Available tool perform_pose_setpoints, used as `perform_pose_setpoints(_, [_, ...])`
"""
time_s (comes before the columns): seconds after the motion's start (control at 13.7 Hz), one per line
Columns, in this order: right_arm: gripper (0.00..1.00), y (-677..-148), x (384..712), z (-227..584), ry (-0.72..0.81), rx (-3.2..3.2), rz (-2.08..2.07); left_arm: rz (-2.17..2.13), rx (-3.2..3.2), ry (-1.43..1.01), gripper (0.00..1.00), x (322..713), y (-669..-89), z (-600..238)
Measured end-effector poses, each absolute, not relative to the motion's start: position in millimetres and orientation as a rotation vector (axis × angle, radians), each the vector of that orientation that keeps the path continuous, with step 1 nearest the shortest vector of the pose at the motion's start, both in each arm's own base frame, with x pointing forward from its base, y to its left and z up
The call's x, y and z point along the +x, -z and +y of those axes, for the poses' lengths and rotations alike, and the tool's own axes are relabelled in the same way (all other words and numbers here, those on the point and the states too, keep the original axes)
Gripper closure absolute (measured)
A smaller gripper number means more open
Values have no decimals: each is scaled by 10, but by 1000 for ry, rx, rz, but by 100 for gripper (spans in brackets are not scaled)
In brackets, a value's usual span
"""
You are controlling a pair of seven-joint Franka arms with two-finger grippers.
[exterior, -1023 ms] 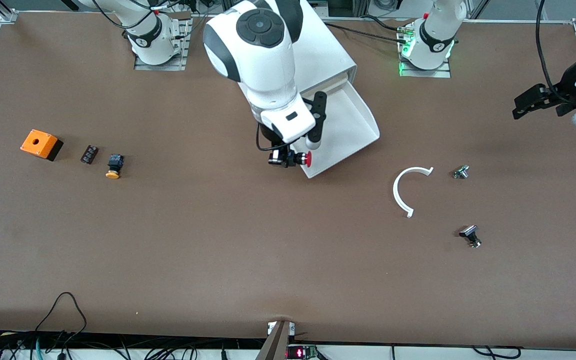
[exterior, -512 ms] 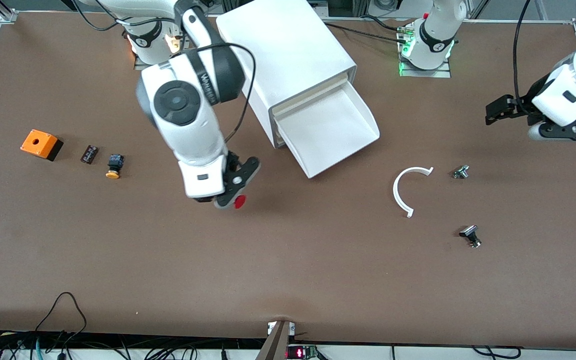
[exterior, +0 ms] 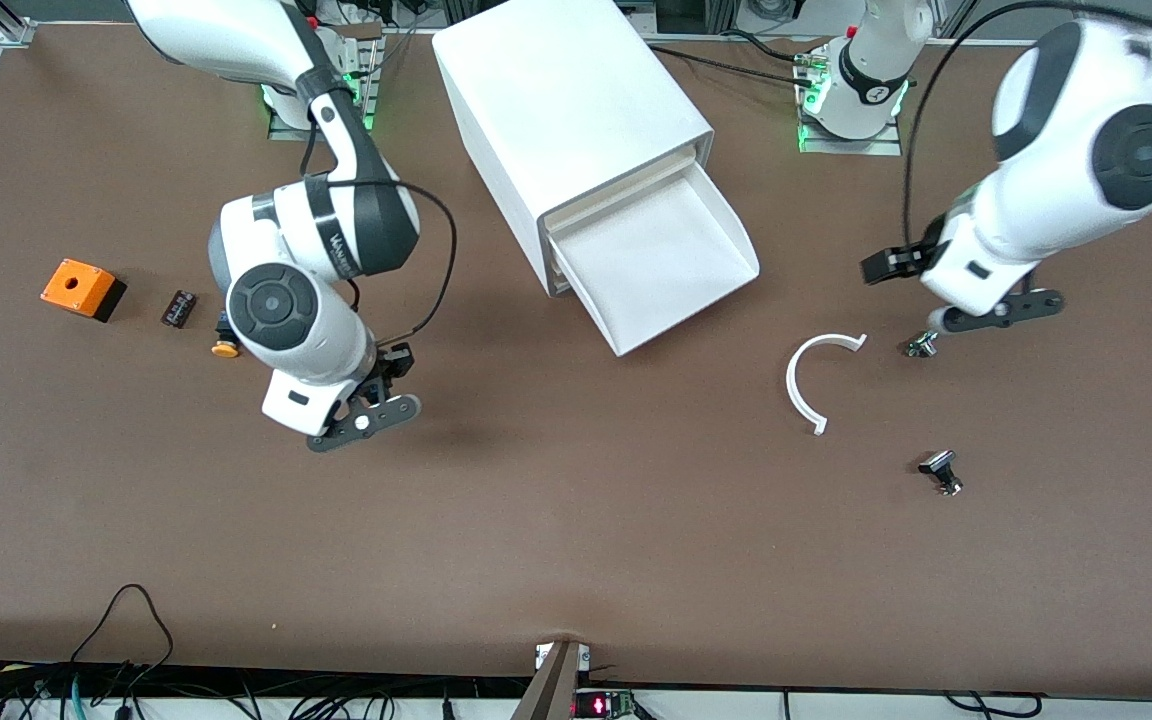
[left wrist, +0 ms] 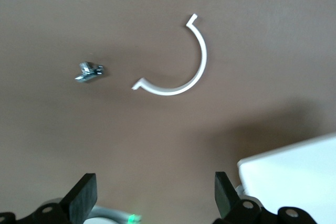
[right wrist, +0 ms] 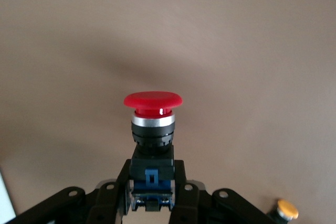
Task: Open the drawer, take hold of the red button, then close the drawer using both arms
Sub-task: 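Carry the red button away while the left gripper pushes the drawer shut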
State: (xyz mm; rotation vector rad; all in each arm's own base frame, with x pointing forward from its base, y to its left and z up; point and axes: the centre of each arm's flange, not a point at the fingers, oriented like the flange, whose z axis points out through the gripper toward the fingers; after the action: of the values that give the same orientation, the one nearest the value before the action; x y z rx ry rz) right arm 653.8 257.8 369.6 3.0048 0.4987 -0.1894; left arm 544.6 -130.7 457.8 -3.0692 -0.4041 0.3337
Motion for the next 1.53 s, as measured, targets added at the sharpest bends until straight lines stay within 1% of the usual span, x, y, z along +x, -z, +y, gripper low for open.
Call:
perform_pose_setpoints(0.29, [67,-3280,6479,2197,312,2999,383,-589,-3055,-300,1,5302,-4057,-1800])
perform_pose_setpoints(0.37, [67,-3177,6445,2141,310,3002,373,-631,-3054,-295,1,5291,-3960,-1915])
perform_pose_setpoints(0.58, [67,-2986,6296,1934,221,3033,348,-737,-3077,-258,1,5329,-3680,-2221])
perform_pose_setpoints(0.73, [67,-2969,6160,1768,202,3049,346,-798,-3100,-242,1,5369,-3449,-2401])
perform_pose_setpoints(0.95, [67,-3059,6069,1324,209,3069,372,-850,-3120,-254,1,5382,-3132,-2603])
perform_pose_setpoints(1.24, [67,-2951,5933,669,212,3087,428,-800,-3129,-289,1,5246,-2952,-2882])
perform_pose_setpoints(1.53, [67,-2624,5608,526,180,3092,446,-796,-3111,-310,1,5092,-2848,-3007])
